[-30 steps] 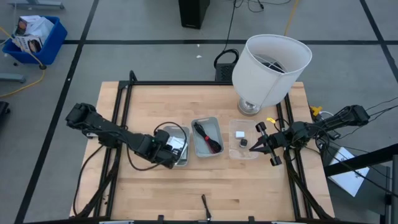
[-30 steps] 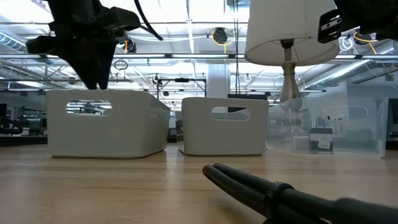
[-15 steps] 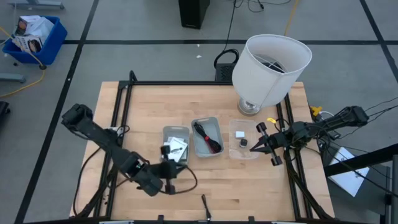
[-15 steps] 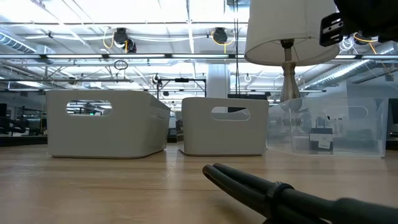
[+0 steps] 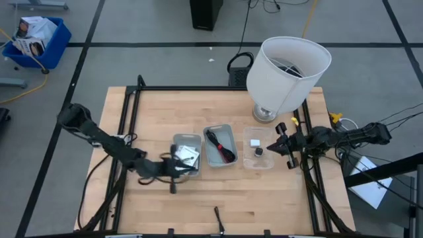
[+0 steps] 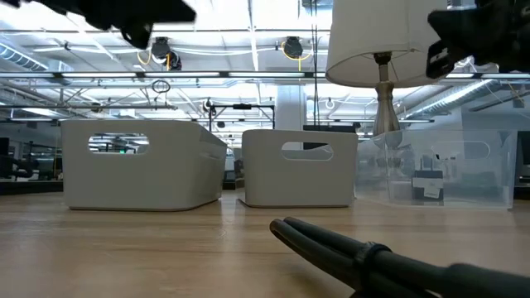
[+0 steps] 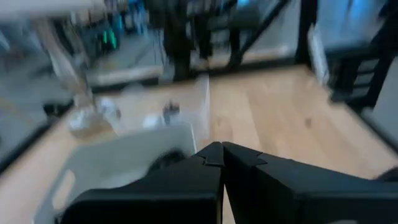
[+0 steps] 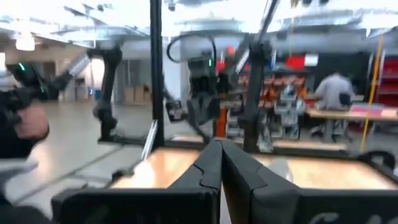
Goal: Pick and place items into bin
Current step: Put the black charger cable into the right gray bin
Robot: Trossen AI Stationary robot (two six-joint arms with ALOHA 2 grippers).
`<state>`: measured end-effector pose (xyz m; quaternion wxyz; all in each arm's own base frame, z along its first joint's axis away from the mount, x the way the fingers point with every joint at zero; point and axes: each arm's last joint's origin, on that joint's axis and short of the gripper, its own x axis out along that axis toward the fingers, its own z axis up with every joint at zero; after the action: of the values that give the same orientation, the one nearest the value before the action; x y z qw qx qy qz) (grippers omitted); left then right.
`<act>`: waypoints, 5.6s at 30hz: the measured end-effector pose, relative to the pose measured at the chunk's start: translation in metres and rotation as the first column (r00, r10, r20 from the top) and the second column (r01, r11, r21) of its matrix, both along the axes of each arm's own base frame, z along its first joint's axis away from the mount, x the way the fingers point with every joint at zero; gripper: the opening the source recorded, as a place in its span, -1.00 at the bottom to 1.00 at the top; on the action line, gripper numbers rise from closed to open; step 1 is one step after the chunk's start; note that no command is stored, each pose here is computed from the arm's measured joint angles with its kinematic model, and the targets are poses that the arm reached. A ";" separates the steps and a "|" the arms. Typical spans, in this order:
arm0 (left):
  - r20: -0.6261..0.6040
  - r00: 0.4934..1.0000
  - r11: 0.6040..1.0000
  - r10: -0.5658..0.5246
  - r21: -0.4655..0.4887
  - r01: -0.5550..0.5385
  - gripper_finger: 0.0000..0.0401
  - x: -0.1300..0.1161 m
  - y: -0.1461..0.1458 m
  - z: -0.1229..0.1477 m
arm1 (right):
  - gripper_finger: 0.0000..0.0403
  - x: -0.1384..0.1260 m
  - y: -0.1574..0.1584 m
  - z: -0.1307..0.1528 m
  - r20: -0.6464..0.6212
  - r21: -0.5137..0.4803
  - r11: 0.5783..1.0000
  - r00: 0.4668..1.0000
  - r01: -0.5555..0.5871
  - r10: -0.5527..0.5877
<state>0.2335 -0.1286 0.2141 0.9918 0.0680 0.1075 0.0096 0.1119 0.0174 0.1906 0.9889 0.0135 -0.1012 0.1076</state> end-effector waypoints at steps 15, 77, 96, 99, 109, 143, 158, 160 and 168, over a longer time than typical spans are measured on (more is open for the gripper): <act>0.201 0.974 0.995 0.103 -0.034 -0.098 -1.00 -0.070 0.073 -0.031 | -1.00 -0.005 -0.020 -0.008 -0.066 -0.049 0.989 0.987 0.142 -0.145; 0.232 0.970 0.994 0.074 0.055 -0.090 -1.00 -0.116 0.145 -0.043 | -1.00 -0.018 -0.039 -0.011 -0.094 -0.038 0.989 0.985 0.139 -0.142; 0.219 0.976 0.993 0.010 0.116 -0.036 -0.94 -0.115 0.137 -0.044 | -1.00 -0.018 -0.042 -0.011 -0.101 -0.017 0.969 0.964 0.247 -0.247; 0.219 0.976 0.993 0.011 0.115 -0.037 -0.88 -0.115 0.137 -0.044 | -1.00 -0.018 -0.042 -0.011 -0.097 -0.019 0.969 0.964 0.247 -0.247; 0.222 0.975 0.997 0.021 0.071 -0.038 -0.90 -0.115 0.137 -0.044 | -1.00 -0.018 -0.042 -0.012 -0.106 -0.009 0.970 0.965 0.241 -0.241; 0.235 0.972 0.998 -0.013 -0.054 0.027 -0.78 -0.108 0.129 -0.021 | -0.98 -0.019 -0.042 -0.006 -0.022 -0.109 0.960 0.965 0.258 -0.262; -0.156 0.949 0.955 -0.275 0.068 0.288 -0.81 0.002 0.028 0.019 | -0.98 -0.019 -0.043 -0.002 0.021 -0.119 0.940 0.948 0.319 -0.319; -0.210 0.923 0.934 -0.324 0.082 0.347 -0.76 0.019 0.008 0.014 | -0.98 -0.019 -0.044 -0.002 0.019 -0.114 0.934 0.940 0.340 -0.340; -0.368 0.862 0.919 -0.348 0.050 0.392 -0.54 0.080 -0.044 0.014 | -0.98 -0.019 -0.044 -0.002 0.007 -0.075 0.940 0.943 0.331 -0.332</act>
<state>0.3133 -0.1724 0.2283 0.9336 0.1489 0.2670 -0.1868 0.0925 -0.0263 0.1881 0.9930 -0.0408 -0.0950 -0.0567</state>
